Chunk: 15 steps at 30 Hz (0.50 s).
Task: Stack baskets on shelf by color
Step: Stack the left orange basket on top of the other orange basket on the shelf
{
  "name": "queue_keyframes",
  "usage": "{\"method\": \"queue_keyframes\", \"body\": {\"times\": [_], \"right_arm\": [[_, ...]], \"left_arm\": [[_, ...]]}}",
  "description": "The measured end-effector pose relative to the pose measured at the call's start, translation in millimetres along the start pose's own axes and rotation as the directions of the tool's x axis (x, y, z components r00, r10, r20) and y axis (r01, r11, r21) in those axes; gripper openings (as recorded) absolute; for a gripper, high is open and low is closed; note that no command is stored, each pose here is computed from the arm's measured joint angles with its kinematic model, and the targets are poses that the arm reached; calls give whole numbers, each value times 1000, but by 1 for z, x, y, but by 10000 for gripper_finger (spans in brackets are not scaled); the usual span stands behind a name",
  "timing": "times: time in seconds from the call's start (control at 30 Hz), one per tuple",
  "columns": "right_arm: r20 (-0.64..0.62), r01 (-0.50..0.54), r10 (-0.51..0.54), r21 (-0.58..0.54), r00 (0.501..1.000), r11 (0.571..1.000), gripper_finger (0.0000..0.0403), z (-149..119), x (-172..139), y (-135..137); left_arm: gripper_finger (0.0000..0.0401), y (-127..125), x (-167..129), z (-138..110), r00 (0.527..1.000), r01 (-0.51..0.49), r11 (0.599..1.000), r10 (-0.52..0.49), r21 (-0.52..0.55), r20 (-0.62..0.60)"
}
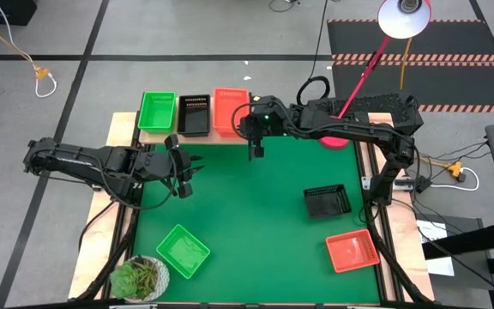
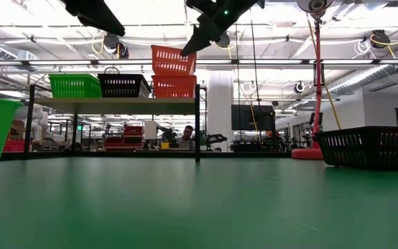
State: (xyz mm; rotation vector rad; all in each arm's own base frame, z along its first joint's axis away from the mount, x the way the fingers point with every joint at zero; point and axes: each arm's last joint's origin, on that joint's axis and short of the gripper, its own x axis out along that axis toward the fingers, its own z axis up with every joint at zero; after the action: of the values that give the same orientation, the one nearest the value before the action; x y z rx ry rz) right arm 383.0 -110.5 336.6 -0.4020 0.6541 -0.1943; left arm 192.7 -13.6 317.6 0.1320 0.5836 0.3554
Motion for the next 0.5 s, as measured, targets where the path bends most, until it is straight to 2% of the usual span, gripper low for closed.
{"method": "queue_keyframes", "body": {"times": [0.5], "right_arm": [[-11,6,-6,10,1000,1000,22,-3,1,-2]], "left_arm": [[122,0,0,0,1000,0,1000,0,-2,3]]}}
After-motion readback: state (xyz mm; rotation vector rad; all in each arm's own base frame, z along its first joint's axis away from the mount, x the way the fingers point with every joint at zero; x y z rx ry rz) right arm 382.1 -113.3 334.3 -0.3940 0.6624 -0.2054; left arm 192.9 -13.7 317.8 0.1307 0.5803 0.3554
